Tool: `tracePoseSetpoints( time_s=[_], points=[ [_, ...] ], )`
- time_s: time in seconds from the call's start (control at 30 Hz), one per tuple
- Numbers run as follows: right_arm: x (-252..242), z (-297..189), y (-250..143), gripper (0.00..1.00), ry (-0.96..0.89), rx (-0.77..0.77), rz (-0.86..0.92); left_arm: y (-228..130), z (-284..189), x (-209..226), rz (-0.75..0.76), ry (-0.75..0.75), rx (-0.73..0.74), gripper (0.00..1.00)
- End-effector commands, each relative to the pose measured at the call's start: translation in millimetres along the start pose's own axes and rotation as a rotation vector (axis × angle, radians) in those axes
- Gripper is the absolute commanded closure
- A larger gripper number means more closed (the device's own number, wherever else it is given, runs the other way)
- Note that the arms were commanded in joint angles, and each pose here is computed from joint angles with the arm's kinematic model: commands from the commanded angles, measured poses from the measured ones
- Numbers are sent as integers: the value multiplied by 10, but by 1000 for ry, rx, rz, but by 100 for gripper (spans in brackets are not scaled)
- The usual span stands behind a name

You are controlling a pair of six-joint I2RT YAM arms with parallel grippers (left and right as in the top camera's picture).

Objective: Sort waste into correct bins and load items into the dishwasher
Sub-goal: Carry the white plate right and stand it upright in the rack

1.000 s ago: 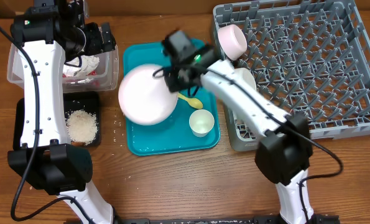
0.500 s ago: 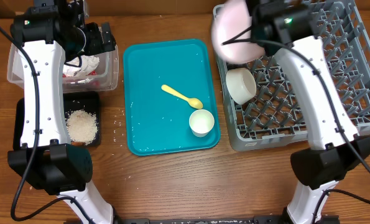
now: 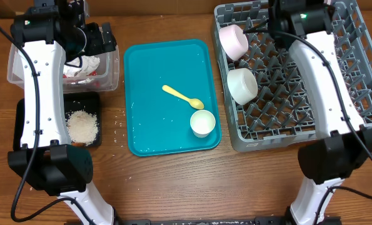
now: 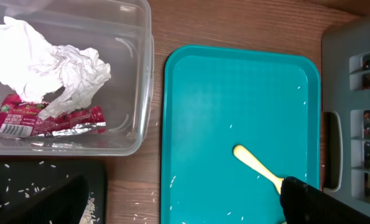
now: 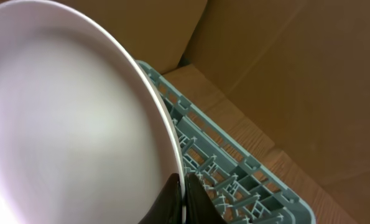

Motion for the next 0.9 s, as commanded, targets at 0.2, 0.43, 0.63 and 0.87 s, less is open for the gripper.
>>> tracePoseSetpoints(
  time_s=[0.2, 0.43, 0.63, 0.87],
  points=[
    [396, 301, -338, 96, -40, 36, -90, 33, -71, -60, -10, -21, -18, 0],
    [598, 413, -516, 96, -12, 78, -133, 33, -71, -60, -10, -21, -18, 0],
    [718, 390, -574, 96, 49, 101, -137, 33, -71, -60, -10, -21, -18, 0],
    [760, 398, -615, 96, 63, 114, -146, 33, -71, -60, -10, -21, -18, 0]
  ],
)
Point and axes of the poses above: each gripper's point midway between its finger pads, its own z axis out along the fingers, its own x axis along the line the jaws close on, y = z × x, the point moved 1 cm from there along -z, back along the fingers, and after that the axes turned 6 degrees about -z, right-handed, at the moved point
